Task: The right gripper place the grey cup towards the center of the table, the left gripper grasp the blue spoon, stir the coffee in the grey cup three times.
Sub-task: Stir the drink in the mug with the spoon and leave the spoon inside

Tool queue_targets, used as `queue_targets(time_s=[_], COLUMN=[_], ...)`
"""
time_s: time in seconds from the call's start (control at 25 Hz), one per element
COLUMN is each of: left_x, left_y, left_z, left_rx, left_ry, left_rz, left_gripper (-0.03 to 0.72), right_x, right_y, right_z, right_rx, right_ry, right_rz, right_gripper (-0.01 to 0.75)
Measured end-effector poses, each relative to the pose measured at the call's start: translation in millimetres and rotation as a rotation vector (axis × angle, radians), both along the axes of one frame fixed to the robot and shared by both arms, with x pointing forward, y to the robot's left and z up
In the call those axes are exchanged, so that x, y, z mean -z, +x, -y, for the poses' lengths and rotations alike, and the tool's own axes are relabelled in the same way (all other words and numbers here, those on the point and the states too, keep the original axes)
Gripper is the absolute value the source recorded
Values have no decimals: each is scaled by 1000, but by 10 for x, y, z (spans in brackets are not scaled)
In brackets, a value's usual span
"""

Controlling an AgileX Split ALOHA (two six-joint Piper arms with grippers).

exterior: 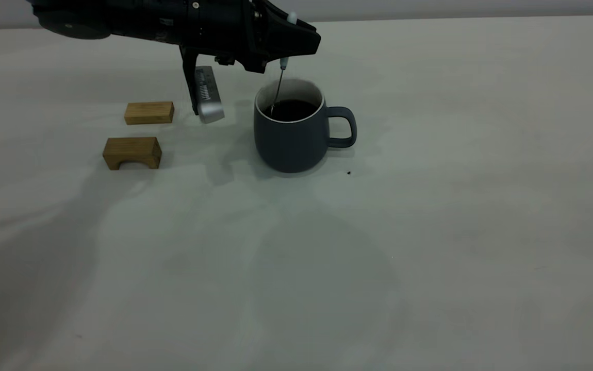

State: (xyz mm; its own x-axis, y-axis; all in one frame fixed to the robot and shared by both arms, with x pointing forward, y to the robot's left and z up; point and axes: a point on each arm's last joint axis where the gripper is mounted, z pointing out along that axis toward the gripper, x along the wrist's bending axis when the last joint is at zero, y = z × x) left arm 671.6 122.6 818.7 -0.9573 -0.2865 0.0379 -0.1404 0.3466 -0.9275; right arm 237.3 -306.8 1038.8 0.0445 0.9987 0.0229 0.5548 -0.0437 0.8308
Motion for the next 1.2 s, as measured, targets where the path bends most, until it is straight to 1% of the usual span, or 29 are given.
queue_targets(time_s=[0.24,0.52,0.6,0.72,0.92,1.08,1.2], left_x=[136,76,72,80,96,94,103], left_y=[-48,-136,-152,-135,-55,-4,35], left_z=[227,311,301,215,36,35,90], left_rx=[51,140,164,172,125,66,61], left_ry=[-1,-85,-89,-79,-63,-63,-72], left_rz=[-7,-14,-13,-12,-20,-22,-11], left_gripper=[133,133,133,133,133,133,133], right_x=[0,0,0,0,0,0,0], right_y=[0,0,0,0,0,0,0], right_z=[0,0,0,0,0,0,0], right_rx=[0,0,0,0,0,0,0], right_ry=[0,0,0,0,0,0,0], right_rz=[0,0,0,0,0,0,0], right_gripper=[529,529,529,529,529,529,529])
